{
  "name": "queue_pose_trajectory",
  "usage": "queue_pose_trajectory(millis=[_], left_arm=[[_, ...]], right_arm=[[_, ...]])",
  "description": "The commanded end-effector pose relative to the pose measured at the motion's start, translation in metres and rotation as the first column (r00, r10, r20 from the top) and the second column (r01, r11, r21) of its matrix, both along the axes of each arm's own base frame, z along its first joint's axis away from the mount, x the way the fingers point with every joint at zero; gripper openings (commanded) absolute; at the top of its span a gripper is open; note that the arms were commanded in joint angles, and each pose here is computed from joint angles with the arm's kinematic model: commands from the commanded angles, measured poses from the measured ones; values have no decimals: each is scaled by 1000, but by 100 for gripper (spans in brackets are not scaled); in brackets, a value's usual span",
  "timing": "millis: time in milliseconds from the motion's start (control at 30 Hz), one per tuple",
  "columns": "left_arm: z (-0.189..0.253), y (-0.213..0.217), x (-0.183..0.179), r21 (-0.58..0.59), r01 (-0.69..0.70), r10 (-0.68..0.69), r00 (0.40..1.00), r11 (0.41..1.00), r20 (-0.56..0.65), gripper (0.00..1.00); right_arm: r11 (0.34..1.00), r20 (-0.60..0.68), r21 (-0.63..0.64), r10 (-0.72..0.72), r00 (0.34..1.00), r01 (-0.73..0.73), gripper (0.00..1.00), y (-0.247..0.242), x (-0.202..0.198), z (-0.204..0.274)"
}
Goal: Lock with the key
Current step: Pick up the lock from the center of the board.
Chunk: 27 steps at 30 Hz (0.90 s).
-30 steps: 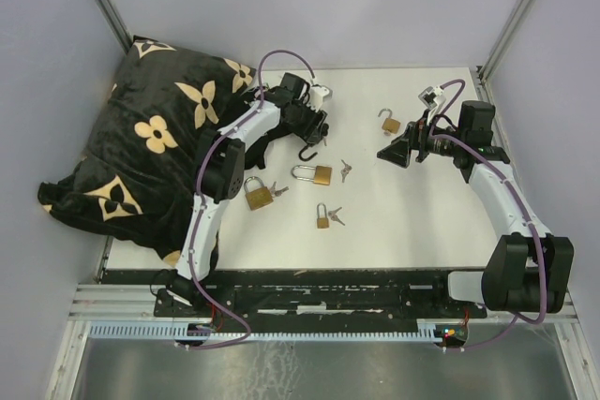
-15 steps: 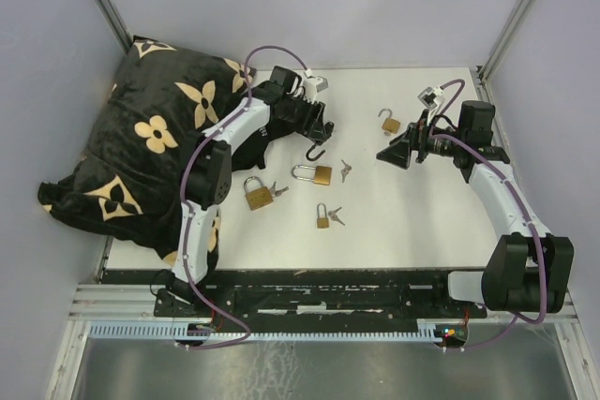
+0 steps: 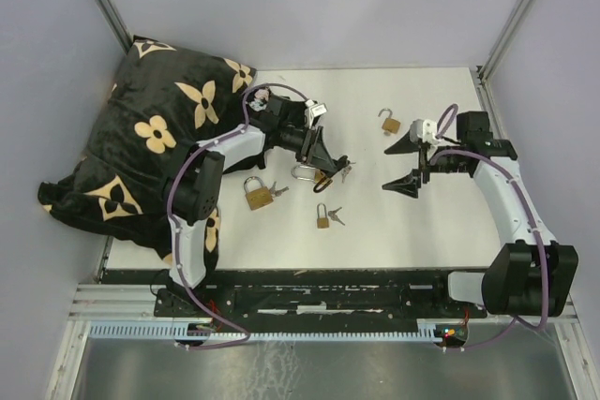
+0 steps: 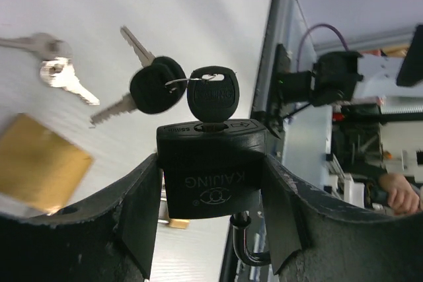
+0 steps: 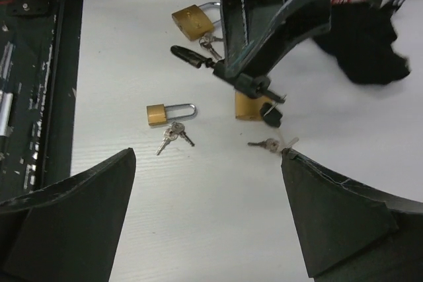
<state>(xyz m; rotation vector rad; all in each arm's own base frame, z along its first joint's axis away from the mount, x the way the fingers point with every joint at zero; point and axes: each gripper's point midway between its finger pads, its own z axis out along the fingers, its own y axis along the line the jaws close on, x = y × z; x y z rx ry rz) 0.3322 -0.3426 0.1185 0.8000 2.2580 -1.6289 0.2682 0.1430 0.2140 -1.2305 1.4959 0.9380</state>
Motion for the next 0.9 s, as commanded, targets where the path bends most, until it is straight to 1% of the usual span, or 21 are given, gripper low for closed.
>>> queue_pose_trajectory(millis=[0, 100, 167, 233, 267, 333, 467, 633, 867], left_arm=[[95, -22, -55, -228, 216, -197, 975, 950, 103, 12], [102, -31, -77, -248, 278, -262, 960, 928, 97, 12], [106, -38, -90, -260, 317, -304, 948, 912, 90, 12], [109, -43, -96, -270, 345, -335, 938, 899, 84, 12], [111, -45, -100, -273, 356, -349, 934, 894, 77, 12], [115, -49, -105, -283, 381, -375, 924, 880, 75, 12], [126, -54, -114, -298, 419, -410, 907, 858, 95, 13], [134, -55, -118, -305, 436, -425, 899, 847, 104, 13], [142, -62, -129, -317, 476, -463, 878, 820, 121, 13]], right_arm=[[981, 392, -2, 181, 902, -196, 99, 13, -20, 45], [955, 429, -63, 287, 856, -289, 99, 23, -33, 46], [927, 420, -82, 366, 831, -367, 99, 30, -46, 46], [907, 419, -74, 405, 813, -414, 100, 35, -52, 49], [901, 403, -75, 419, 814, -427, 100, 37, -54, 47], [884, 397, -97, 455, 797, -456, 99, 41, -59, 42], [873, 382, -102, 478, 791, -478, 96, 43, -66, 37], [868, 378, -96, 484, 789, -486, 90, 45, -73, 35], [848, 394, -91, 512, 763, -522, 83, 55, -78, 37]])
